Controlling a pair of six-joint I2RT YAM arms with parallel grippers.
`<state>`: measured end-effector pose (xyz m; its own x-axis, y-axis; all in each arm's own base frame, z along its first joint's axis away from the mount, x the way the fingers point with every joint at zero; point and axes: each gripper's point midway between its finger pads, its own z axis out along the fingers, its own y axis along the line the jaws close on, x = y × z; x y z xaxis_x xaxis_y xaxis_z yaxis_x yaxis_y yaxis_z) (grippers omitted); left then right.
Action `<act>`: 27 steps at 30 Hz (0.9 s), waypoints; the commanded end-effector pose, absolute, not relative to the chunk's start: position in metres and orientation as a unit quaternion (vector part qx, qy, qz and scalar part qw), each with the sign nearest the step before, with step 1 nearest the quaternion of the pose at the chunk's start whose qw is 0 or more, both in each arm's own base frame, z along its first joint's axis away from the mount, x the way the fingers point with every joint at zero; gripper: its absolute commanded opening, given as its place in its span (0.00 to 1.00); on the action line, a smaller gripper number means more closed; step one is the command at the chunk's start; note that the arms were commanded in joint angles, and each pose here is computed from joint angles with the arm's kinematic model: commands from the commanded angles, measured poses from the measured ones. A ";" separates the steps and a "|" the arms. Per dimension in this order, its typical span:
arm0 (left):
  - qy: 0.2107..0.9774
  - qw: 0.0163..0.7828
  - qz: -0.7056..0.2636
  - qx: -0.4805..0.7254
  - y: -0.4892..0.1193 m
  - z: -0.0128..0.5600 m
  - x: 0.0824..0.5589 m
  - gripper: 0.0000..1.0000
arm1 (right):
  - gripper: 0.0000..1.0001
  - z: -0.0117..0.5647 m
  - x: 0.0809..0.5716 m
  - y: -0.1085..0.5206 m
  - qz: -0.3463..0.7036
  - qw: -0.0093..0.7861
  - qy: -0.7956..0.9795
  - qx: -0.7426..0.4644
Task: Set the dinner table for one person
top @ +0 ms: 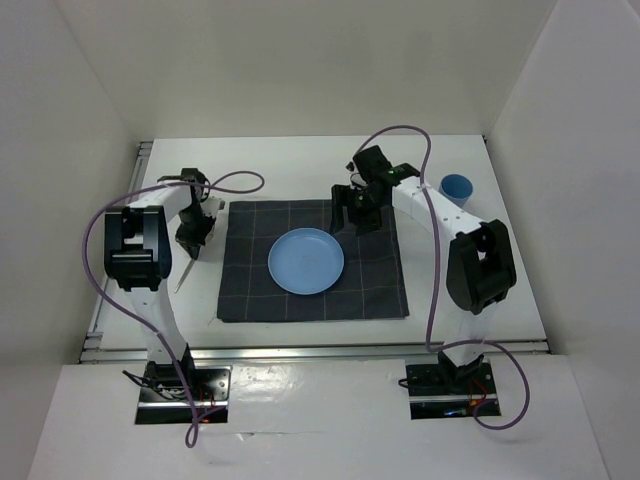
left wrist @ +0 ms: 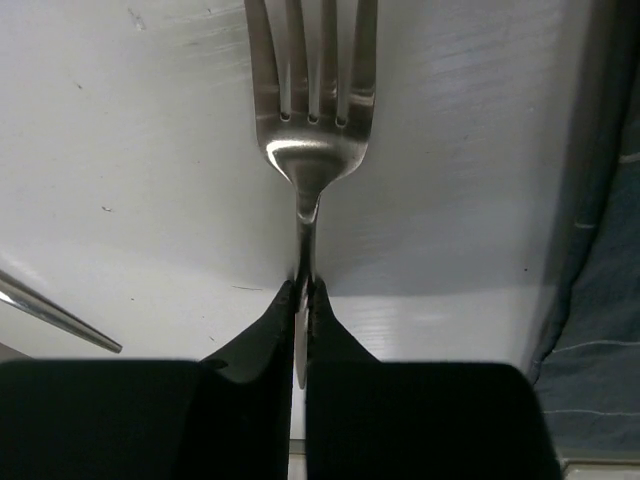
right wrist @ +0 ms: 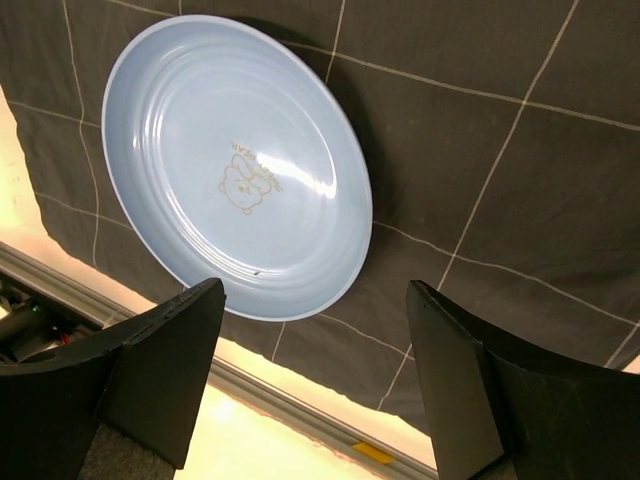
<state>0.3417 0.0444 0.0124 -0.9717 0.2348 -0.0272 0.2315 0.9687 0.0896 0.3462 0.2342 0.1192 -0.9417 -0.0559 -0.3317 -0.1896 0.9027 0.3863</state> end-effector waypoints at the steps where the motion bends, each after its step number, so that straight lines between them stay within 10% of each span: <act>1: 0.995 -0.012 -0.002 0.099 0.034 -0.015 0.333 0.00 | 0.81 0.145 0.347 0.235 0.217 0.192 0.955 -0.067; 17: 0.973 0.175 -0.142 -0.045 0.017 0.119 0.379 0.00 | 0.80 0.203 0.351 0.238 0.265 0.332 0.902 -0.084; 27: 0.987 0.078 -0.138 -0.039 -0.076 0.096 0.338 0.00 | 0.80 0.190 0.350 0.226 0.233 0.324 0.915 -0.054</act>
